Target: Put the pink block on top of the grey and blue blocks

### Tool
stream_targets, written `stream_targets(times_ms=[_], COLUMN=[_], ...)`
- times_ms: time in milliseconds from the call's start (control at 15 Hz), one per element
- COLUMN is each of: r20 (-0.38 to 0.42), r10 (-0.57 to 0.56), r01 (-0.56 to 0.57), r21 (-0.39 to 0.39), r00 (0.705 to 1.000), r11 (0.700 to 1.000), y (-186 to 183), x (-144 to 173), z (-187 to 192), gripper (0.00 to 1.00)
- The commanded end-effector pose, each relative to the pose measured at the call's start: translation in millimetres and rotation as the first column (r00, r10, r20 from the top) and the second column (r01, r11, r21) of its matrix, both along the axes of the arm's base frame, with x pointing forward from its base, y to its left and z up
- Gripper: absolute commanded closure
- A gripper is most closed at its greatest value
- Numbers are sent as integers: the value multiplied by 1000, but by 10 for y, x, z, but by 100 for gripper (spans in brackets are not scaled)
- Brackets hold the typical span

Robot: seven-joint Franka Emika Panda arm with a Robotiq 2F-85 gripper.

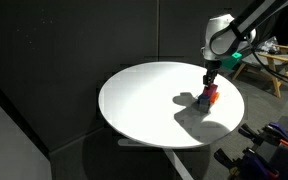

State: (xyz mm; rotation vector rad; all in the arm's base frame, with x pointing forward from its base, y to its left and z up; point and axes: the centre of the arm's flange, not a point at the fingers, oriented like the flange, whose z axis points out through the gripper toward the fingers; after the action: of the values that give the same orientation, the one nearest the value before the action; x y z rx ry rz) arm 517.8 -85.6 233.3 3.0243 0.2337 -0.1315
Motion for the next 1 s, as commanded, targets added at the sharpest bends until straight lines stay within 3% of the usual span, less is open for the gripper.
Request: stream_targets(times_ms=[0,733,800,933], r20=[2,-13,-13,-14], r10=[-6,7,6,5], r01=[6,-8,-7,-5], r21=[-22,-27,-28,-28], r00=[1000,1000,1000,1000], r11=[1000,1000,1000,1000], y=[-2,65,67,62], x=[85,57,56,55], z=[-66,-208,-211,-217], gripper=[69,69,22,11])
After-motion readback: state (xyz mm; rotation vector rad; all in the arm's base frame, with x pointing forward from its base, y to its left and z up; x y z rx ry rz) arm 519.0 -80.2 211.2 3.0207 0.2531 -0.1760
